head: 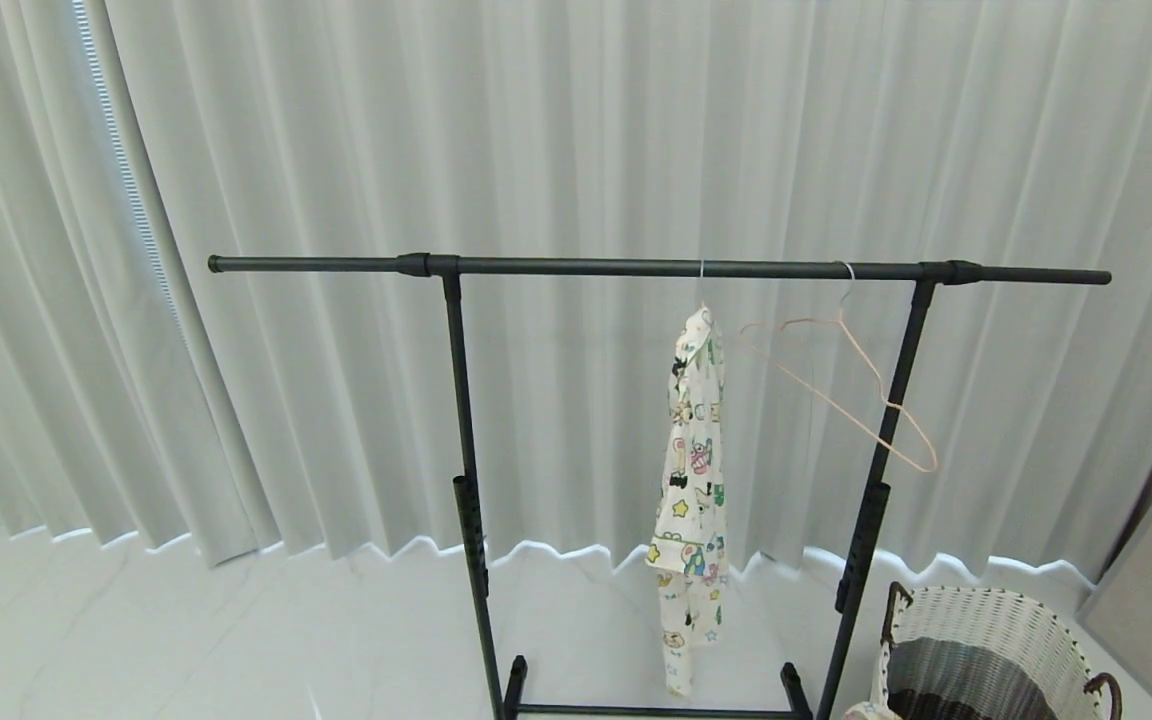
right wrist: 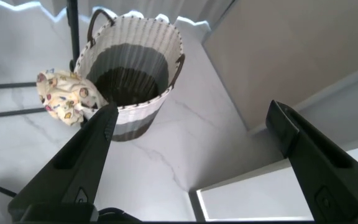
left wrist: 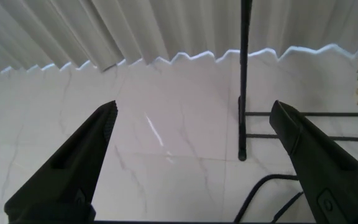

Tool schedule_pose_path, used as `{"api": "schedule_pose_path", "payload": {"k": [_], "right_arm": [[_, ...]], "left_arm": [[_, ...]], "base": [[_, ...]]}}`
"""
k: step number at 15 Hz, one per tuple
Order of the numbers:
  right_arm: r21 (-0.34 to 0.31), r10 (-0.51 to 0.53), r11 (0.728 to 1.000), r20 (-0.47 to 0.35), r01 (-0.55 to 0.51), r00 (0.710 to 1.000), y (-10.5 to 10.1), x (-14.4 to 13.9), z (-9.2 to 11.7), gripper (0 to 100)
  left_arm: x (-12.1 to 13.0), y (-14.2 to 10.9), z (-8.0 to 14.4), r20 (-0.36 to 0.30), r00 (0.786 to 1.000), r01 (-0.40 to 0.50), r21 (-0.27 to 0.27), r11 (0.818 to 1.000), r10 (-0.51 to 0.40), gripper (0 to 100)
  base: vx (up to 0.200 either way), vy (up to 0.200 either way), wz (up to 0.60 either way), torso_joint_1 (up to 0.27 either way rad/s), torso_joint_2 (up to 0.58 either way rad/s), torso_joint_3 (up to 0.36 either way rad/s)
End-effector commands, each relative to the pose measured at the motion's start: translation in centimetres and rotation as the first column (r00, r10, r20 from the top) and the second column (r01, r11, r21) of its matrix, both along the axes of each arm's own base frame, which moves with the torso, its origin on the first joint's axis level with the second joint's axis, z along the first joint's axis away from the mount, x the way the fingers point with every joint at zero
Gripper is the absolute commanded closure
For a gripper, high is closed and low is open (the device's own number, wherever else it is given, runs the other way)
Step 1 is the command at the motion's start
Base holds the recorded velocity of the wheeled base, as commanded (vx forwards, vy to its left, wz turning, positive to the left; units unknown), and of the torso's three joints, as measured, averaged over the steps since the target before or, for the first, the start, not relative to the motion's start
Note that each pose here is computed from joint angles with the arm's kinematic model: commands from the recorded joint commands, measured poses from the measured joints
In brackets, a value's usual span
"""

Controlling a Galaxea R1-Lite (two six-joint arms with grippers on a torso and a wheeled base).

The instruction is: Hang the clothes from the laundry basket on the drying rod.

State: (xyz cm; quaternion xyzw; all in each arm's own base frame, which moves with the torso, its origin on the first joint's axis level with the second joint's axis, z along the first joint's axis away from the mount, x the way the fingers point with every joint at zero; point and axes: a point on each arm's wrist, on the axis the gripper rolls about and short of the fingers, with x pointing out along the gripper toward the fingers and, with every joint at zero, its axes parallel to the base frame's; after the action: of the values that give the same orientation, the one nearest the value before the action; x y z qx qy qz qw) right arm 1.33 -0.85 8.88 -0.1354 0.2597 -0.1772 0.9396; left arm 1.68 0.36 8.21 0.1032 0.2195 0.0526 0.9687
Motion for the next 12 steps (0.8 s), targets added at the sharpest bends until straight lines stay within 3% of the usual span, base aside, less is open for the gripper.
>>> {"api": "schedule_pose_path", "payload": {"k": [1, 7, 9, 12], "right_arm": [[0.003, 0.000, 1.000, -0.020, 0.000, 1.000, -0.02, 0.19, -0.02, 0], [0.006, 0.001, 1.000, -0.046, -0.001, 0.999, -0.05, 0.44, -0.06, 0], [0.007, 0.002, 1.000, -0.058, -0.002, 0.998, -0.06, 0.53, -0.09, 0], [0.006, 0.003, 1.000, -0.059, -0.002, 0.998, -0.06, 0.53, -0.09, 0]], "left_arm": [[0.06, 0.00, 0.02, -0.004, 1.000, -0.002, -0.001, 1.000, 0.002, 0], [-0.24, 0.02, 0.04, 0.030, 1.000, -0.003, -0.010, 1.000, 0.003, 0], [-0.39, 0.03, 0.01, 0.046, 0.999, -0.016, -0.045, 0.999, 0.018, 0], [-0.37, 0.02, 0.01, 0.045, 0.999, -0.017, -0.054, 0.998, 0.020, 0]], "base": [[0.000, 0.000, 0.00, -0.242, 0.49, 0.242], [0.000, 0.000, 0.00, -0.250, 0.51, 0.258], [0.000, 0.000, 0.00, -0.249, 0.50, 0.261], [0.000, 0.000, 0.00, -0.245, 0.49, 0.251]]}}
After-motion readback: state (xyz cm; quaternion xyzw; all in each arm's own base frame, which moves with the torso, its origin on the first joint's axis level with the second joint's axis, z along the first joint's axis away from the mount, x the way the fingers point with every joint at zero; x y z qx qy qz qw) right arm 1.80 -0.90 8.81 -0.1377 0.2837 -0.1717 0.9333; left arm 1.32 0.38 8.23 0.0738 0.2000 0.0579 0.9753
